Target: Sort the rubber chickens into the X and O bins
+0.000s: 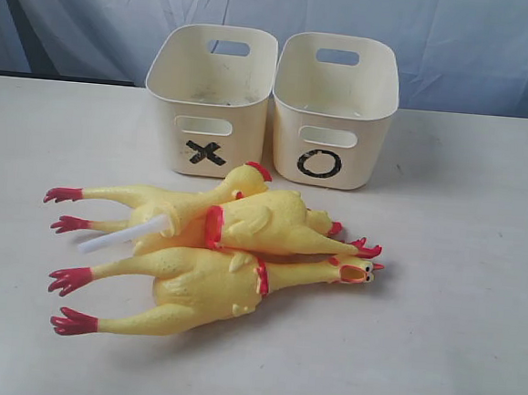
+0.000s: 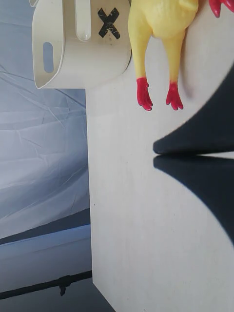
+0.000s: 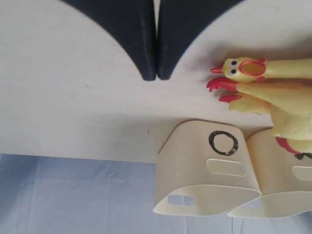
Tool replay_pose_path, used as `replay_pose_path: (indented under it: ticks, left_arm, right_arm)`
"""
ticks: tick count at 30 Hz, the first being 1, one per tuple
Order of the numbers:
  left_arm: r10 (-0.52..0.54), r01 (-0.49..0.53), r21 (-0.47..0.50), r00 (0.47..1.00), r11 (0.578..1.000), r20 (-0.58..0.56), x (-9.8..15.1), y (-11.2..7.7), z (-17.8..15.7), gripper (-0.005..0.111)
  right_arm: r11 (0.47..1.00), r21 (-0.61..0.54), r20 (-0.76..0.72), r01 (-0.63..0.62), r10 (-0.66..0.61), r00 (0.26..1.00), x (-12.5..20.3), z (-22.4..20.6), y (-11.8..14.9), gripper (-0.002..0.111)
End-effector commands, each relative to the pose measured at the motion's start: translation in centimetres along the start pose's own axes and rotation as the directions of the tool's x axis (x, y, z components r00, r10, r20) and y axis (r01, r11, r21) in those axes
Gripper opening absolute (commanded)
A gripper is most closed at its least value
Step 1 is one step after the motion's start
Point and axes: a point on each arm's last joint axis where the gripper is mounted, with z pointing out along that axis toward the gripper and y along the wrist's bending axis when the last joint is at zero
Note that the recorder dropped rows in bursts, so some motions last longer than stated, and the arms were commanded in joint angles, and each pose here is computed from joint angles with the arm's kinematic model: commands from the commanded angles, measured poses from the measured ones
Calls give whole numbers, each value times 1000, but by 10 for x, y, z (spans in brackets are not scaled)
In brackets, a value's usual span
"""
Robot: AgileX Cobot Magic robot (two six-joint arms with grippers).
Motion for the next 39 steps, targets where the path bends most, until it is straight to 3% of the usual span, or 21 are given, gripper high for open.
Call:
replay_pose_path:
  ticks: [1, 6, 12, 13, 14, 15, 17, 23, 28, 32, 37, 39]
  left_arm:
    - [-4, 4, 2, 1000, 1000, 14, -1, 0, 0, 0]
    - [-4, 4, 2, 1000, 1000, 14, -1, 0, 0, 0]
    - [-4, 4, 2, 1000, 1000, 14, -1, 0, 0, 0]
    - [-4, 4, 2, 1000, 1000, 14, -1, 0, 0, 0]
    - [-4, 4, 2, 1000, 1000, 14, -1, 0, 0, 0]
    - [-4, 4, 2, 1000, 1000, 14, -1, 0, 0, 0]
    - [-4, 4, 2, 1000, 1000, 14, -1, 0, 0, 0]
    - [-4, 4, 2, 1000, 1000, 14, -1, 0, 0, 0]
    - [-4, 4, 2, 1000, 1000, 14, -1, 0, 0, 0]
    - [-4, 4, 2, 1000, 1000, 14, -1, 0, 0, 0]
    - [-4, 4, 2, 1000, 1000, 14, -1, 0, 0, 0]
    - [-4, 4, 2, 1000, 1000, 14, -1, 0, 0, 0]
  right_arm:
    - [1000, 2, 11, -2, 2, 1000, 0, 0, 0, 0]
    - [996, -14, 57, -83, 83, 995, -5, 0, 1, 0]
    - [998, 3, 102, -62, 61, 993, -9, -1, -1, 0]
    - [994, 0, 138, -106, 105, 985, -12, -1, -1, 0]
    - [986, -15, 154, -169, 169, 974, -13, -1, -1, 0]
    - [944, -59, 171, -326, 331, 928, -16, -2, 0, 0]
    - [896, -96, 164, -434, 444, 881, -17, -2, 1, 0]
    - [881, -96, 224, -463, 472, 853, -21, -3, -2, 0]
    - [813, -135, 204, -567, 582, 787, -22, -3, -1, 0]
    - [823, -167, 203, -543, 568, 798, -35, -9, 2, 0]
    - [908, -232, 195, -350, 396, 897, -66, -27, 13, 0]
    - [911, -266, 156, -314, 363, 919, -69, -31, 19, 0]
